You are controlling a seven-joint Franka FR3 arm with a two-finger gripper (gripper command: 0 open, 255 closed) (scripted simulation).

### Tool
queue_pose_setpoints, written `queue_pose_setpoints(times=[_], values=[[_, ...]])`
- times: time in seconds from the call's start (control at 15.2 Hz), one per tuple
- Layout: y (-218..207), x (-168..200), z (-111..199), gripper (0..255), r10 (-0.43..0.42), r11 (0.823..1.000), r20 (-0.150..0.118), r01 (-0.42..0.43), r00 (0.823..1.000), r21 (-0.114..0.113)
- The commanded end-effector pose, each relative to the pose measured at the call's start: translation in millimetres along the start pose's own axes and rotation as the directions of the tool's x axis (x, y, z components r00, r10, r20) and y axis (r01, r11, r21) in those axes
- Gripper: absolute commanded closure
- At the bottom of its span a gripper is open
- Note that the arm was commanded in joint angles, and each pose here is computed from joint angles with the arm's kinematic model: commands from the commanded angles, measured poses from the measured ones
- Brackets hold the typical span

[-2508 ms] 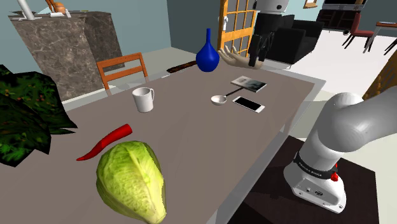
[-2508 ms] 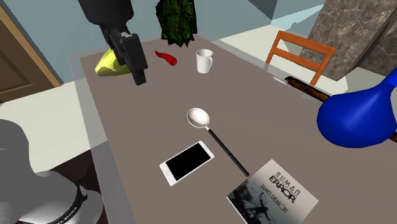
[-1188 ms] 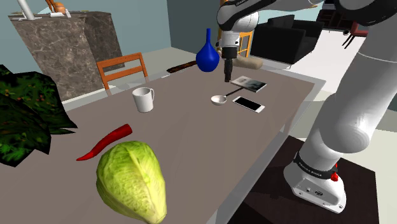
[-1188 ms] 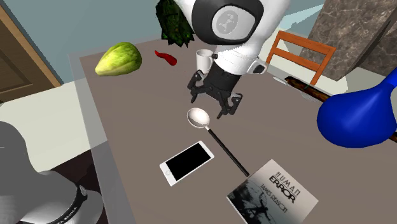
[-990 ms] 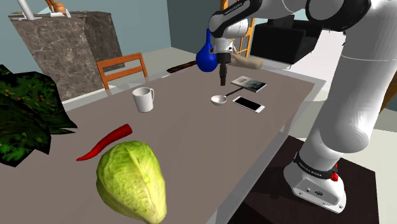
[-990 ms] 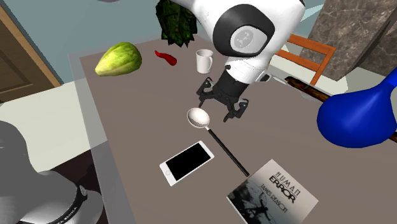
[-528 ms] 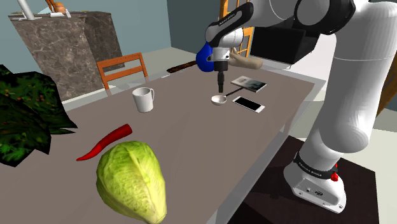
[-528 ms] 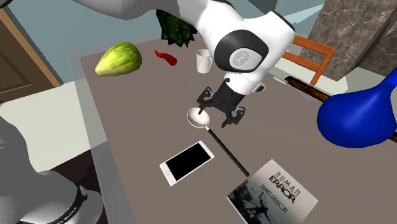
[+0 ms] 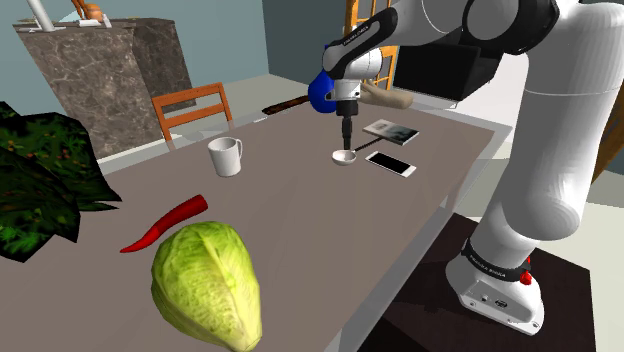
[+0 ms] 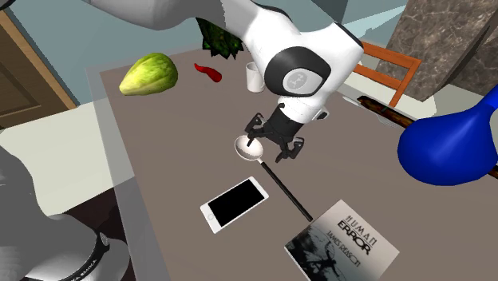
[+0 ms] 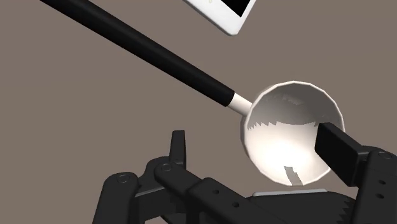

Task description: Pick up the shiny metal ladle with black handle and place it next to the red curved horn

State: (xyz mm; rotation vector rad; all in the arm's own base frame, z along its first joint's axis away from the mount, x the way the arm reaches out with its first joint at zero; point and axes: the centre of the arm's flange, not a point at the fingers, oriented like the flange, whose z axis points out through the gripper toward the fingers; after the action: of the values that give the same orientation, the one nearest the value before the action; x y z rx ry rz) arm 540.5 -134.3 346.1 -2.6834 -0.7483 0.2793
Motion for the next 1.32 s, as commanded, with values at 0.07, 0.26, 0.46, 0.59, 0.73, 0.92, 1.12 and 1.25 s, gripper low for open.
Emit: queue_pose_setpoints(times=[0.07,0.26,0.46,0.59,0.73,0.92,1.12,1.25], values=[[0.0,0.0,0.0,255,0.0,1.0,0.0,0.0,1.0,0.0],[0.0,0.0,0.0,255,0.0,1.0,0.0,0.0,1.0,0.0],[0.0,0.0,0.0,255,0.0,1.0,0.0,0.0,1.0,0.0],[0.0,0.0,0.0,255,0.0,1.0,0.0,0.0,1.0,0.0],[-2.0,-0.5,-4.8,255,0.0,1.0,0.0,0.0,1.0,0.0],[-7.9,-2.0,-19.4,255,0.0,1.0,0.0,0.0,1.0,0.0],[-13.8,-3.6,-34.0,255,0.0,1.0,0.0,0.0,1.0,0.0],[-17.7,-4.6,-43.8,255,0.0,1.0,0.0,0.0,1.0,0.0]])
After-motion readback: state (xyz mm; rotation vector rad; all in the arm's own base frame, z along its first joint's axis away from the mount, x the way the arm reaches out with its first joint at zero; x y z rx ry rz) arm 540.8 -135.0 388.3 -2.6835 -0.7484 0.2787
